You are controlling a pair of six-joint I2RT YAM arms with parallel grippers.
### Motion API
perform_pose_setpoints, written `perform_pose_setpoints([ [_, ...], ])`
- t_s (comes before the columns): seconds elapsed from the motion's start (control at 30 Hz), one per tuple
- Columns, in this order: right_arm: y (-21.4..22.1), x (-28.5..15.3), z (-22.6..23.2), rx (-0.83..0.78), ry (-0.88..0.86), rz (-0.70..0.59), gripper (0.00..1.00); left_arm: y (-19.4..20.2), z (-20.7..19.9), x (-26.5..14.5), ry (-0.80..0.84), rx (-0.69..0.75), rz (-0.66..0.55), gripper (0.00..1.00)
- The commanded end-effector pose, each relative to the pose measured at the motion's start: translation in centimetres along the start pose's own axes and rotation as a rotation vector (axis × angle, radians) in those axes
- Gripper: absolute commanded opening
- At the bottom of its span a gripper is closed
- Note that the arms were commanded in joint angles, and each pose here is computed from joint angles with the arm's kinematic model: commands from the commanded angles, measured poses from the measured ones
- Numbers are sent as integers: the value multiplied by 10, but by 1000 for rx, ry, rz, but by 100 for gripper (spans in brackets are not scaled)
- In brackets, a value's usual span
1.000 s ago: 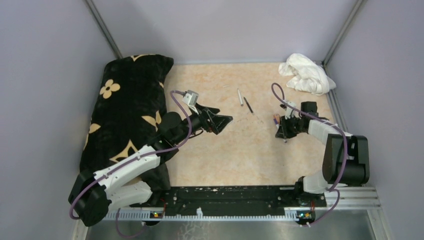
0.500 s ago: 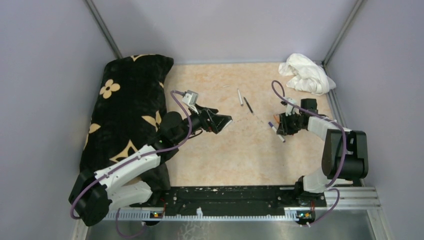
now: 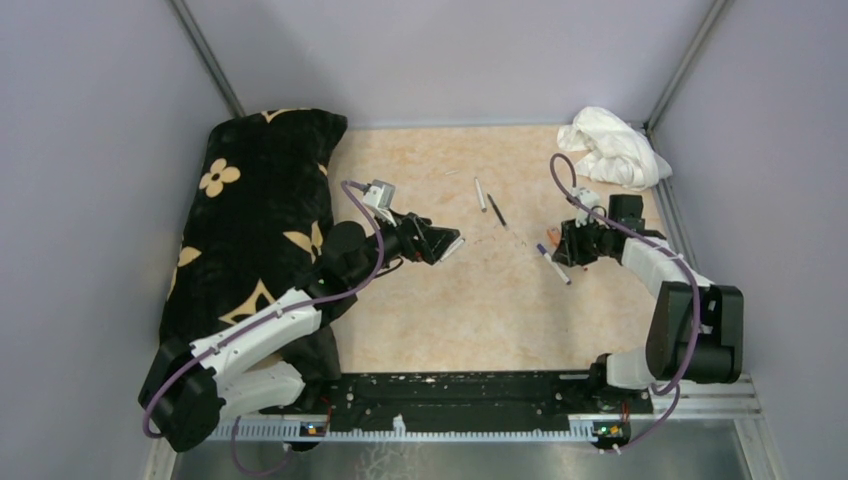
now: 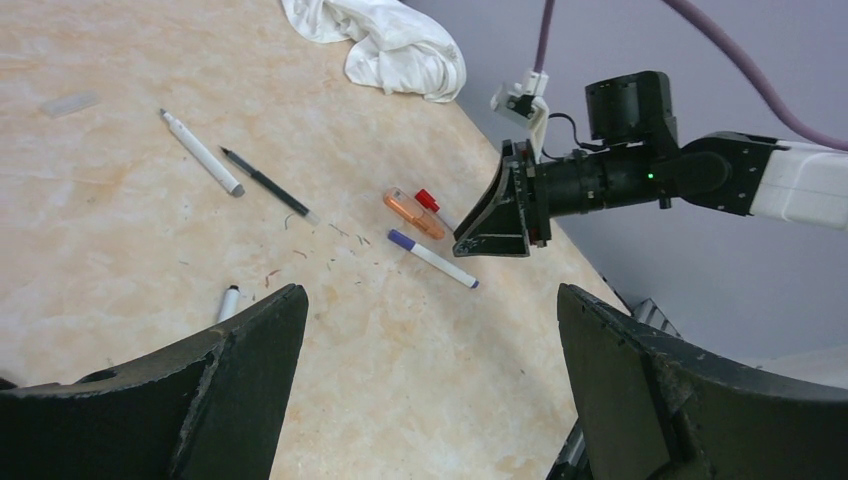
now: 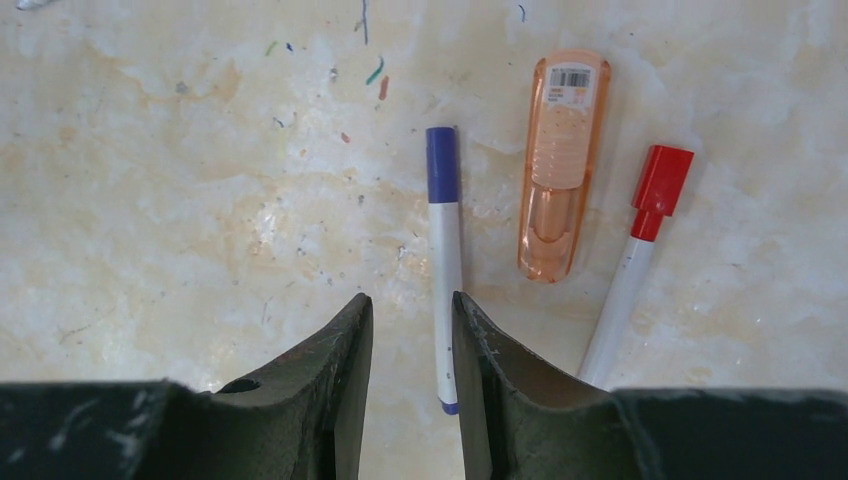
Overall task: Insert the pens into the pen caps
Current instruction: Place the pen at the center of the board, then move the pen cap to the center of the board.
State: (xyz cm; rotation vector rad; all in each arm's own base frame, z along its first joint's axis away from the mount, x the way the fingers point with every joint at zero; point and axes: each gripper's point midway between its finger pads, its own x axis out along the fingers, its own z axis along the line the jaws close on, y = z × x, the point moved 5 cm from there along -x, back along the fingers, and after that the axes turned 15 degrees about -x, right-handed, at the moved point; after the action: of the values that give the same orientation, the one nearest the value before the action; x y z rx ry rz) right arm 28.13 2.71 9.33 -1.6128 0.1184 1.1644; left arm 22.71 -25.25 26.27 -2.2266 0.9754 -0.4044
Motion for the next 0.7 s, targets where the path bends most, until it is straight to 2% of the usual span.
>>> perform_pose_setpoints([
  [0.0,-28,-15,1,-36,-22,-113,34,-2,12,1,-72,2,-8,98],
  [0.27,-38,-22,12,-51,-93,-168,36,-4,28,-1,-169,-12,-36,98],
  [0.67,-47,-31,25,-88,-152,-235,36,-10,48,2,-248,47,5,98],
])
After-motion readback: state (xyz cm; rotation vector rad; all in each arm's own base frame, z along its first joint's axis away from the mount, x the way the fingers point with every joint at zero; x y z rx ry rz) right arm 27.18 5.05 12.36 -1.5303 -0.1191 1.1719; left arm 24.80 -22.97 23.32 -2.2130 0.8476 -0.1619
